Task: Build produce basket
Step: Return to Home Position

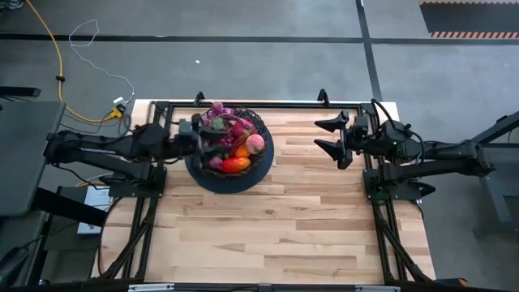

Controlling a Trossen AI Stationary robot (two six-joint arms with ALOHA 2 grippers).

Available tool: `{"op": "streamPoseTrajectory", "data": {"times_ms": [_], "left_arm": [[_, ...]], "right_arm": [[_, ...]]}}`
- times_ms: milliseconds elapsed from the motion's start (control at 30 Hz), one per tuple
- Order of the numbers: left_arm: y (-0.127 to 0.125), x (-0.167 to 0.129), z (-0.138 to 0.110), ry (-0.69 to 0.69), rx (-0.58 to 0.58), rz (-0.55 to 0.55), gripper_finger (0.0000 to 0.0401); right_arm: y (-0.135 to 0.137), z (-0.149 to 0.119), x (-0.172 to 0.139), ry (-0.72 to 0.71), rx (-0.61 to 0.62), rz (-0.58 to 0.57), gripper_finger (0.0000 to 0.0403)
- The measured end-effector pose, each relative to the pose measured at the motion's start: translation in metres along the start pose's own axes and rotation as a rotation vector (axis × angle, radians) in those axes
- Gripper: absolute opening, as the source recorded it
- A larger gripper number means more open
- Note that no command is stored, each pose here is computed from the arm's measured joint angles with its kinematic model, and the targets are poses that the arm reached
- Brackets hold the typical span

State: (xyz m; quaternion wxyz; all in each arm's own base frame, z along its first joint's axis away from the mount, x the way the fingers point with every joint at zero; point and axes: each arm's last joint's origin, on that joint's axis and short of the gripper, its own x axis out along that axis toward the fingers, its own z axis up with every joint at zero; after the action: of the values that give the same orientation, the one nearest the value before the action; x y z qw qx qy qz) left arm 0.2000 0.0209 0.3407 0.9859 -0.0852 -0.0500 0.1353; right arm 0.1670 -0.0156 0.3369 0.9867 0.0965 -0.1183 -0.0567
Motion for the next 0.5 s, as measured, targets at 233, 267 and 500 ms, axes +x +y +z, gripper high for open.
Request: {"op": "streamPoseTrajectory", "data": {"times_ms": [233,267,500], "left_arm": [[0.019,-0.029,0.003,0.099,0.073,0.02,0.0018],[0.022,-0.033,0.0,0.093,0.07,0.009,0.0013],[0.035,-0.058,-0.041,-0.047,-0.036,-0.103,0.0003]], "right_arm": [[0.0,0.0,0.0,0.002,0.065,-0.001,0.0311],[0.0,0.0,0.0,0.003,0.087,-0.001,0.0311],[0.0,-0.002,0.0,0.023,0.141,-0.006,0.0311]]}}
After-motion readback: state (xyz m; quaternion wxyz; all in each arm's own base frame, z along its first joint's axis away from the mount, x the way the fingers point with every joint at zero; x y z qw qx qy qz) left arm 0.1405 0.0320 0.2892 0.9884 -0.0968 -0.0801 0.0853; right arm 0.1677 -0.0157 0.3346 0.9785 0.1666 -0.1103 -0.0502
